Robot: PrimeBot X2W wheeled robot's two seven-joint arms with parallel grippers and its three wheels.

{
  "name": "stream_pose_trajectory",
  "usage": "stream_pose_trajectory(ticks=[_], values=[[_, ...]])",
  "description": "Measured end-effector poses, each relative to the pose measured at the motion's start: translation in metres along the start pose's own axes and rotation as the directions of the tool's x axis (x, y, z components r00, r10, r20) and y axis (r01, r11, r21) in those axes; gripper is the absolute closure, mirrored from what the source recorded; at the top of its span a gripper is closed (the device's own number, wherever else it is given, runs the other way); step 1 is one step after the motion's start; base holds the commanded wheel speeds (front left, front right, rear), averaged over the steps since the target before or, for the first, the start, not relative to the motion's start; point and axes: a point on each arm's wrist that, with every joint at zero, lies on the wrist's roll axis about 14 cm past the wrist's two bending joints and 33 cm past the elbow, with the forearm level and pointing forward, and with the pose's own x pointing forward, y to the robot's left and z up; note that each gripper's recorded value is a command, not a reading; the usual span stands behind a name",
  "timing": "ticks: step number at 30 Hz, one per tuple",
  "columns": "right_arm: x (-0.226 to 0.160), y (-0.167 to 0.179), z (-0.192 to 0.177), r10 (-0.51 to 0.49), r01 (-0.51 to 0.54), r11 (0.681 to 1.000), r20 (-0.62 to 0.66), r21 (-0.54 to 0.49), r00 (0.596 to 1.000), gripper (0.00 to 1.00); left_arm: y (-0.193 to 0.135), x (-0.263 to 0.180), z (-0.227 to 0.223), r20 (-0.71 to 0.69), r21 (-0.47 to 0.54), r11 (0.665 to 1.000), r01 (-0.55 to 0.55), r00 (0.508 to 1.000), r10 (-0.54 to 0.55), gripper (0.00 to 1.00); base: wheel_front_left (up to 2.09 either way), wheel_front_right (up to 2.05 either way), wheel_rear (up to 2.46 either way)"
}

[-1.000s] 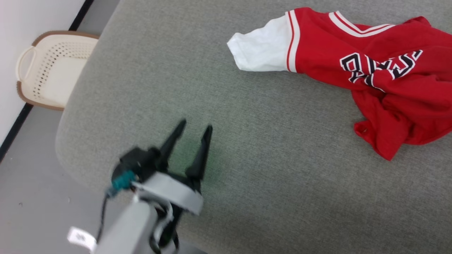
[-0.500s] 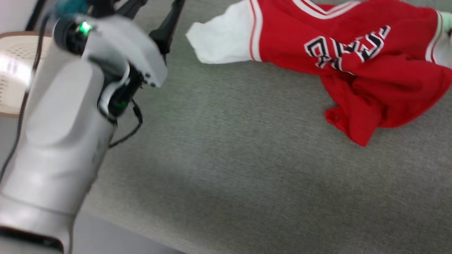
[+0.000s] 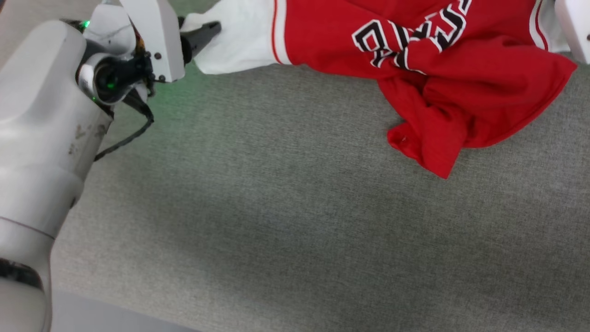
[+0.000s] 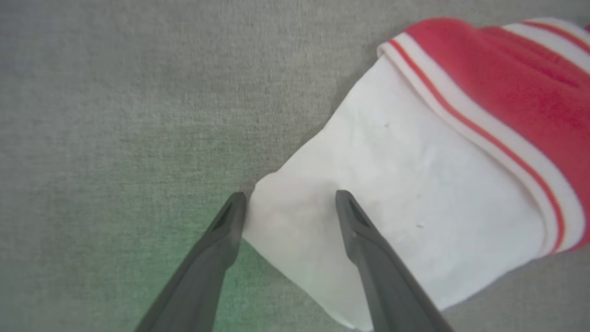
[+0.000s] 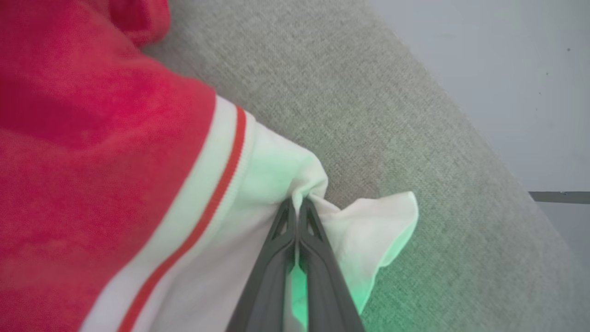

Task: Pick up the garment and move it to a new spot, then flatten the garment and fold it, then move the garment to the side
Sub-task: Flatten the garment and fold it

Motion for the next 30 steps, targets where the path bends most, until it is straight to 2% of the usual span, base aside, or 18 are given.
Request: stream_pose_trajectory(ticks=[3,9,10,11,15,18,22,27,30], values=[[0.003,-0.003,0.000,0.001,-0.001,1.000,0.002,0.004,1.000,1.00,0.003,0.010,-0.012,-0.073,0.002,1.000,-0.012,0.997,0.012,0.00,0.00,0.00,0.00],[0.008,-0.003,-0.005,0.009,-0.009,1.000,-0.003,0.009,1.000,1.00,0.000,0.023,-0.016,-0.117,-0.017,1.000,0.000,0.993,-0.002,0.00,0.00,0.00,0.00],[0.008,-0.003,-0.005,0.009,-0.009,1.000,-0.002,0.009,1.000,1.00,-0.001,0.024,-0.018,-0.124,-0.032,0.999,0.007,0.992,-0.011,0.67,0.00,0.00,0.00],[0.007,-0.003,-0.005,0.009,-0.009,1.000,0.002,0.009,1.000,1.00,-0.002,0.024,-0.019,-0.132,-0.044,0.999,0.014,0.991,-0.019,1.00,0.00,0.00,0.00],[0.001,-0.005,0.002,-0.002,0.000,1.000,0.065,0.017,0.998,1.00,-0.003,0.020,-0.008,-0.060,-0.040,0.999,0.020,0.998,-0.022,1.00,0.00,0.00,0.00],[-0.007,-0.010,0.011,-0.028,0.022,0.999,0.154,0.041,0.988,1.00,-0.009,0.014,0.016,0.093,0.014,1.000,0.024,0.995,-0.025,1.00,0.00,0.00,0.00],[-0.029,-0.029,0.024,-0.097,0.066,0.990,0.261,0.124,0.961,1.00,-0.012,-0.006,0.050,0.283,0.053,0.998,0.017,0.959,-0.031,1.00,0.00,0.00,0.00],[-0.076,-0.060,0.056,-0.218,0.149,0.969,0.404,0.196,0.889,1.00,-0.022,-0.035,0.089,0.476,0.049,0.998,0.029,0.878,-0.049,1.00,0.00,0.00,0.00],[-0.111,-0.084,0.078,-0.308,0.188,0.942,0.495,0.279,0.812,1.00,-0.028,-0.057,0.128,0.616,0.034,0.999,0.031,0.786,-0.046,1.00,0.00,0.00,0.00]])
